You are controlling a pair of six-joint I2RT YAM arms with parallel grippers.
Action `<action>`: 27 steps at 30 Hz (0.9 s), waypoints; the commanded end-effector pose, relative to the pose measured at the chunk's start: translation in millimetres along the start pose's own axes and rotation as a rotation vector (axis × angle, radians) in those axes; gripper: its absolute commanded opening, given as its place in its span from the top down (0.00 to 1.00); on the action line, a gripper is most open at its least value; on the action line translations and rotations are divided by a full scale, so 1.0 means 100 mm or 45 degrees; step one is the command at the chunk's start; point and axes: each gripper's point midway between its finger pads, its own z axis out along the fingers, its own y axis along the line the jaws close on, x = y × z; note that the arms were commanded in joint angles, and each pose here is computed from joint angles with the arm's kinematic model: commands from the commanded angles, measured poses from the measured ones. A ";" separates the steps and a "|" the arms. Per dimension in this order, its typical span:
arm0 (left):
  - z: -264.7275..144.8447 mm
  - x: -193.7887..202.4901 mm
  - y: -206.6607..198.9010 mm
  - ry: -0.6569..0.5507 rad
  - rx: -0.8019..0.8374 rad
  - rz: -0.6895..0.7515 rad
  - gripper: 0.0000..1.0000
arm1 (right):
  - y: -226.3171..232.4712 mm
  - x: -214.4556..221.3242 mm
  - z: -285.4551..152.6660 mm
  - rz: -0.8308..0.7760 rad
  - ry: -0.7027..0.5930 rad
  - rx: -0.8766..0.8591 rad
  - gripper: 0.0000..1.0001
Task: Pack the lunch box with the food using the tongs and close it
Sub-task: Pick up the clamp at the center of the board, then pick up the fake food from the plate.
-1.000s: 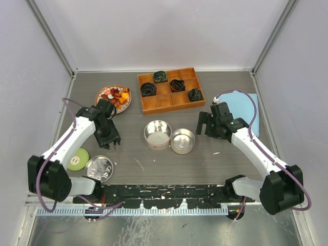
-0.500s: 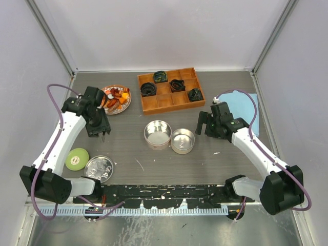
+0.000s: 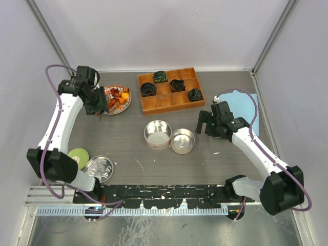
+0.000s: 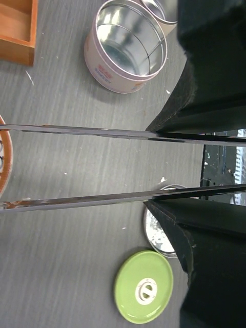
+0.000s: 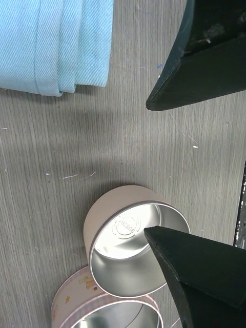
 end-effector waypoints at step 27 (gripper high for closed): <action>0.73 -0.94 -0.16 -0.039 0.181 -0.070 0.56 | 0.11 -0.26 -0.18 0.052 -0.097 -0.039 0.00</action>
